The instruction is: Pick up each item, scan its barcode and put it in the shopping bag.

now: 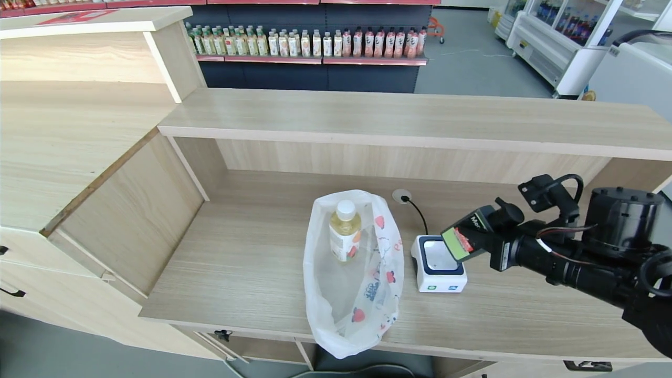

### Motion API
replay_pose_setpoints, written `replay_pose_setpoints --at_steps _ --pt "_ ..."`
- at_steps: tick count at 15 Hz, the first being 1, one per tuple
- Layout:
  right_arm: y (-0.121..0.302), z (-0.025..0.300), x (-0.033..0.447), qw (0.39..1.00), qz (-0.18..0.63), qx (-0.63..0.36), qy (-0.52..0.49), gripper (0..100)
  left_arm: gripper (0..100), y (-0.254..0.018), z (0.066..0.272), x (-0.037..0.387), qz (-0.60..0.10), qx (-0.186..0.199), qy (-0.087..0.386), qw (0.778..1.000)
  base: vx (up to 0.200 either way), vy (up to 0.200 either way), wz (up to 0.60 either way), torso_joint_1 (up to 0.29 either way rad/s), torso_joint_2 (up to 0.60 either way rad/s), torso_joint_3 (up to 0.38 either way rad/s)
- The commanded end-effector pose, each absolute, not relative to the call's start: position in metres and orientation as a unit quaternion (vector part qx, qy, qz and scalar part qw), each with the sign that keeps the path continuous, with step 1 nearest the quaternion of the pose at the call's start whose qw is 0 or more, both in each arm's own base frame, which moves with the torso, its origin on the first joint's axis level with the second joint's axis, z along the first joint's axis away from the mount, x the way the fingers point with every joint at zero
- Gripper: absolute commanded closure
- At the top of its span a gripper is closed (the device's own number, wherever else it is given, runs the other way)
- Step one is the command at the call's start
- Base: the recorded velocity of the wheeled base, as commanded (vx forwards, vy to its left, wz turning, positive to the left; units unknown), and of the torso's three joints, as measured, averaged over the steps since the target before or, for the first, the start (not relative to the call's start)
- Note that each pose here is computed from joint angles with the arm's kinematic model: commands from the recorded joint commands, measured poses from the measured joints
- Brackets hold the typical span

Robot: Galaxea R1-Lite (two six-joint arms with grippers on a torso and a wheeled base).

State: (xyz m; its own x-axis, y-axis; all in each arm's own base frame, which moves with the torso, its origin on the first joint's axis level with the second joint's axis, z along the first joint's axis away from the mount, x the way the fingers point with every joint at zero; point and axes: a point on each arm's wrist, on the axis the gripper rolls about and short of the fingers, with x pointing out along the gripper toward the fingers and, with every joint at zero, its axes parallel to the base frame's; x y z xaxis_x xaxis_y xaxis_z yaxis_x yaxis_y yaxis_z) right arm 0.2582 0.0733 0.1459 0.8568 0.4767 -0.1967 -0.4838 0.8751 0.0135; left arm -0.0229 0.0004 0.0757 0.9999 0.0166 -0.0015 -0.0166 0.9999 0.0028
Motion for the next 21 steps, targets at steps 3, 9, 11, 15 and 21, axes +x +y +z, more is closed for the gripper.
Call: replay_pose_setpoints --at_steps 3,9,11,15,21 --pt "0.094 0.126 0.256 0.946 0.292 -0.024 0.141 100 0 0.000 0.076 -0.023 0.008 0.002 0.001 1.000 0.000 0.067 0.00 0.004 0.00 0.002" --pt "0.128 0.089 0.278 0.924 0.329 -0.034 0.193 100 0 0.000 0.076 -0.023 0.008 0.002 0.001 1.000 0.000 0.000 0.00 0.000 0.00 0.000" --pt "0.136 0.074 0.287 0.918 0.333 -0.036 0.211 100 0 0.000 0.076 -0.023 0.008 0.002 0.001 1.000 0.000 0.000 0.00 0.000 0.00 0.000" --pt "0.153 0.052 0.314 0.918 0.343 -0.047 0.192 100 0 0.000 0.076 -0.023 0.008 0.002 0.001 1.000 0.000 0.000 0.00 0.000 0.00 0.000" --pt "0.200 0.032 0.339 0.909 0.382 -0.063 0.154 100 0 0.000 0.076 -0.023 0.008 0.002 0.001 1.000 0.000 0.000 0.00 0.000 0.00 0.000"
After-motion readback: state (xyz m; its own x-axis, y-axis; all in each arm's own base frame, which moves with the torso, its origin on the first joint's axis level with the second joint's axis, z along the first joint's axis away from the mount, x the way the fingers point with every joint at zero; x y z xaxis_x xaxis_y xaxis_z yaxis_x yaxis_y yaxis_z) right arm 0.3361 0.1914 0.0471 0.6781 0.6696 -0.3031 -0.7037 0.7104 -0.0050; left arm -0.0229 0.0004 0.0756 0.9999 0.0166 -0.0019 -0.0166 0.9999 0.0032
